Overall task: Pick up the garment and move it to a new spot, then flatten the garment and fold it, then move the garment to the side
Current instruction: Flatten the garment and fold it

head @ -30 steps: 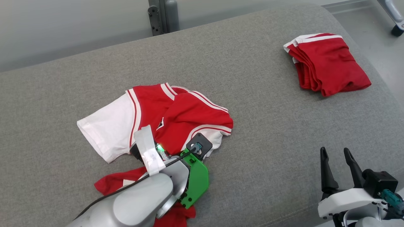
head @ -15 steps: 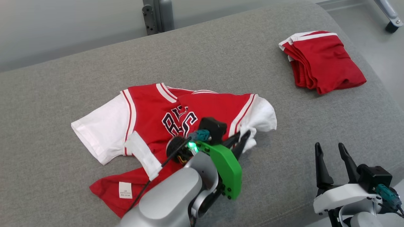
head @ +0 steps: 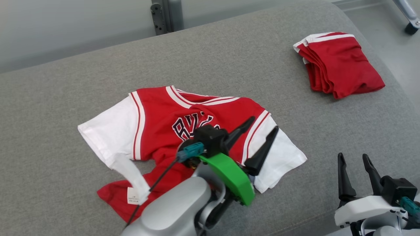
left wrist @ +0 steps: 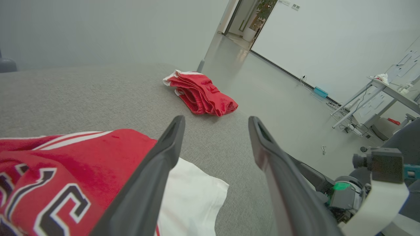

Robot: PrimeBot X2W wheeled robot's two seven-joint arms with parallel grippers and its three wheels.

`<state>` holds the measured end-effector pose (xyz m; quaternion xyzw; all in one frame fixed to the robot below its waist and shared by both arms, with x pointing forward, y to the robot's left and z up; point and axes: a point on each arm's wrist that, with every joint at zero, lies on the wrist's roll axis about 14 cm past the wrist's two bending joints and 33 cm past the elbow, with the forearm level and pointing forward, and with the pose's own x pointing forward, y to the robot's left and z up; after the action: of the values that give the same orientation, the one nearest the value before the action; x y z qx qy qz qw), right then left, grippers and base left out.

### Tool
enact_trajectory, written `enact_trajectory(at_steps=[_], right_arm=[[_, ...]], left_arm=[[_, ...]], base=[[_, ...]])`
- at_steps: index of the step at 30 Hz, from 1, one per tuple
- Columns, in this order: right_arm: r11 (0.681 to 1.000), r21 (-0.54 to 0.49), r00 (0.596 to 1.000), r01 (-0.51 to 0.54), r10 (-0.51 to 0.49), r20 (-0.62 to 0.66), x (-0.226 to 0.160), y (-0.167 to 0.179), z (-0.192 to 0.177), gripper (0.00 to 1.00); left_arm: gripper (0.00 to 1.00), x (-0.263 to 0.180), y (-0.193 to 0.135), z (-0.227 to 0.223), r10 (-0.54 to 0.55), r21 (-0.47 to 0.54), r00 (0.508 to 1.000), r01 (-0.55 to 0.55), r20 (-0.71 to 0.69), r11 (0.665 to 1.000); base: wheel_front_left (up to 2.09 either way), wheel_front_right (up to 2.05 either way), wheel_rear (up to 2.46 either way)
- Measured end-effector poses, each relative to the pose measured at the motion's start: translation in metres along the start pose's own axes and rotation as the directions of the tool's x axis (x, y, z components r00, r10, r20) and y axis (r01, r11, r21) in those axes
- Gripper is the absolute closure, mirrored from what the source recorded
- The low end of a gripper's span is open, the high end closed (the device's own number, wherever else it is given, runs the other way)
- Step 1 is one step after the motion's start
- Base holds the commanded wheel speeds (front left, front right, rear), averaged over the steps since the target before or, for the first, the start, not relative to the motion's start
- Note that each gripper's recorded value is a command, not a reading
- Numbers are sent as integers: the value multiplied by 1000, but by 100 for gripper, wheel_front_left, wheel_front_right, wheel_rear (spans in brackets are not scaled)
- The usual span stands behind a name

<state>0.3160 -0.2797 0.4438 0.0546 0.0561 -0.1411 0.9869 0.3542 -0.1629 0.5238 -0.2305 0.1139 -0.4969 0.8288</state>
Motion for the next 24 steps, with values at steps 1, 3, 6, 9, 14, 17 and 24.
enact_trajectory(at_steps=[1, 3, 6, 9, 14, 17, 24], right_arm=[[1000, -3, 1000, -4, 4, 2, -1, 1, 0, 0], [1000, -10, 1000, -13, 14, 8, -2, 3, 2, 0], [999, -25, 999, -33, 33, 24, -3, 7, 6, 0], [997, -40, 997, -61, 63, 48, -2, 14, 14, 0], [989, -67, 985, -131, 137, 103, 2, 33, 31, 0], [981, -88, 976, -175, 185, 116, 5, 45, 36, 0], [957, -100, 948, -272, 284, 144, 9, 80, 46, 0]], left_arm=[[0, -5, 9, 7, 31, 18, 999, -31, 21, 999], [0, -23, 35, 16, 128, 45, 990, -130, 54, 990], [0, -61, 71, 26, 276, 72, 956, -283, 95, 956], [0, -103, 100, 38, 421, 83, 894, -436, 151, 896], [0, -196, 136, 49, 644, 69, 723, -677, 251, 733], [0, -238, 145, 48, 714, 63, 639, -756, 285, 652], [0, -314, 154, 31, 807, 89, 505, -859, 305, 504]], base=[[0, 0, 0], [0, 0, 0], [0, 0, 0], [0, 0, 0], [0, 0, 0], [0, 0, 0], [0, 0, 0]])
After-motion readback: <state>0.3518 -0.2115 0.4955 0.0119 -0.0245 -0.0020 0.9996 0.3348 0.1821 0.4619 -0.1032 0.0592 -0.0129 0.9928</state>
